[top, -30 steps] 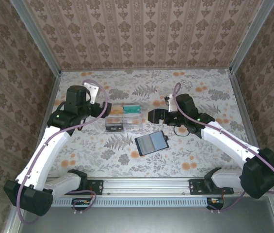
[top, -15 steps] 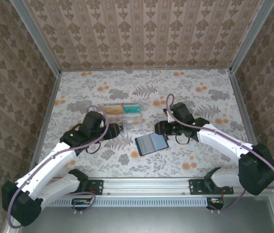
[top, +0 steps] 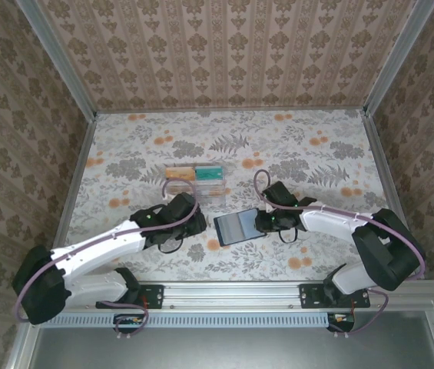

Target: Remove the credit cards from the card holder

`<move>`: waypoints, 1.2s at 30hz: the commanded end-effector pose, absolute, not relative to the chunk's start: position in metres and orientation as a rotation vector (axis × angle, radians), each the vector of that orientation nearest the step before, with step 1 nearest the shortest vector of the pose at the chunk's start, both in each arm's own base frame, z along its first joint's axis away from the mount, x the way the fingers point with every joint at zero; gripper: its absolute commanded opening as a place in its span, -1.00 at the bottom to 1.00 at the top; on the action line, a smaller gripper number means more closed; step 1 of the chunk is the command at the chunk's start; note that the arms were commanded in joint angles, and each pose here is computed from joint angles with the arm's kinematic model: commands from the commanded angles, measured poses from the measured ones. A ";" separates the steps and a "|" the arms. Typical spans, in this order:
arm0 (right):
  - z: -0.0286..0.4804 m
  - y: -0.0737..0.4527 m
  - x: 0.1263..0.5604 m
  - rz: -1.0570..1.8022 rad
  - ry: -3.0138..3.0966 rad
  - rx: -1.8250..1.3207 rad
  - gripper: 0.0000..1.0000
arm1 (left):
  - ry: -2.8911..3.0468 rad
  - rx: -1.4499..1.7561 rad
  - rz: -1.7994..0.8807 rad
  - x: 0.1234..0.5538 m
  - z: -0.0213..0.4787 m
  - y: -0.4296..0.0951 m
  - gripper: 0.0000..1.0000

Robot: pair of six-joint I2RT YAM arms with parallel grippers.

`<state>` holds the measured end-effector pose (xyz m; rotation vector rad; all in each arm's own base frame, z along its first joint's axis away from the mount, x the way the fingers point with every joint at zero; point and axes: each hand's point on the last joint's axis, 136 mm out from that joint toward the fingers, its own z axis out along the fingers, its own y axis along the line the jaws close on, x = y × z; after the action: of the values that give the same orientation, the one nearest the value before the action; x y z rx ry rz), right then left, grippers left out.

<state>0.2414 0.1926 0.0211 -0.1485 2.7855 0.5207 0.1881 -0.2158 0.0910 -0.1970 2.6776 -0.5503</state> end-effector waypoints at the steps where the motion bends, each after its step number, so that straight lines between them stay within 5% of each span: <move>1: 0.006 0.196 0.230 0.501 2.813 -0.099 -0.69 | 2.687 -0.181 -0.592 0.192 0.098 -0.232 -0.05; 18: 0.015 0.213 0.220 0.440 2.796 -0.129 -0.66 | 2.750 -0.052 -0.849 0.203 0.065 -0.287 -0.28; 36: 0.015 0.213 0.219 0.447 2.795 -0.139 -0.63 | 2.848 -0.047 -0.827 0.197 0.032 -0.289 -0.26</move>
<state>0.2226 0.2243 0.0214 -0.1492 2.7580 0.5346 0.1998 -0.2828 0.0358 -0.0835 2.8381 -0.7909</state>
